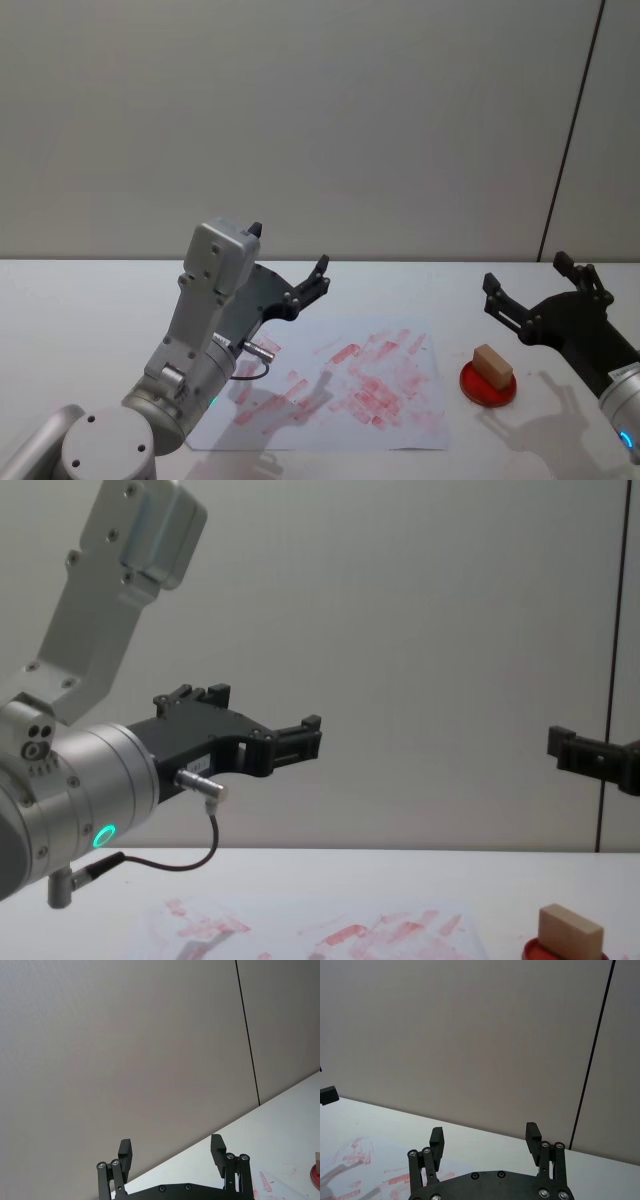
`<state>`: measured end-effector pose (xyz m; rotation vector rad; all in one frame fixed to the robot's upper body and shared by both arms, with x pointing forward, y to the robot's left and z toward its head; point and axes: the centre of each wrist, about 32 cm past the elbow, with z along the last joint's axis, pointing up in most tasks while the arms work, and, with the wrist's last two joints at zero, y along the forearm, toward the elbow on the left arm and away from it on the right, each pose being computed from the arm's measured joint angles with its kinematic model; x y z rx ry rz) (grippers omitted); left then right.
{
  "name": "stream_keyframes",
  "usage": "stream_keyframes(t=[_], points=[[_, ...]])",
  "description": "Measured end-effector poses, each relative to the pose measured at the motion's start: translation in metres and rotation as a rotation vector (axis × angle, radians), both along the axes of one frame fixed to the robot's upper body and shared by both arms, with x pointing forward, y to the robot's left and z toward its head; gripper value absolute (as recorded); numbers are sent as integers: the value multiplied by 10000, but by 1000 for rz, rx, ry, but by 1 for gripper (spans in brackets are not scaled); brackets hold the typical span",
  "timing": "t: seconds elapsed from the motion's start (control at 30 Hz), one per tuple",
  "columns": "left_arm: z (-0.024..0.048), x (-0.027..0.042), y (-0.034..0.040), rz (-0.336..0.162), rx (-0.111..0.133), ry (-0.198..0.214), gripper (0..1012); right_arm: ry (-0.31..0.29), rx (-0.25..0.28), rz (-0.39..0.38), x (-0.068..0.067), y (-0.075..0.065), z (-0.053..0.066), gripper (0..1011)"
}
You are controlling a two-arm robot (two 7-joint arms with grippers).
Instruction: Use the one hand to pick up the stamp and affix it onto the A4 paper.
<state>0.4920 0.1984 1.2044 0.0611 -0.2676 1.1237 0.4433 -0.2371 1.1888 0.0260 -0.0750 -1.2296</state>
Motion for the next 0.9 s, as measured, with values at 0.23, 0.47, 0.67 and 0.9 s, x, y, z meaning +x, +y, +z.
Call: stream_keyframes(t=[0.23, 0.47, 0.67, 0.9], points=[[0, 0, 0, 0, 0, 0, 1002, 0, 0, 0, 0, 0, 0, 1001], [0, 0, 0, 0, 0, 0, 1002, 0, 0, 0, 0, 0, 0, 1001], [0, 0, 0, 0, 0, 0, 1002, 1, -1, 2, 2, 0, -1, 1001], [0, 0, 0, 0, 0, 0, 1002, 20, -18, 20, 25, -15, -18, 1001]])
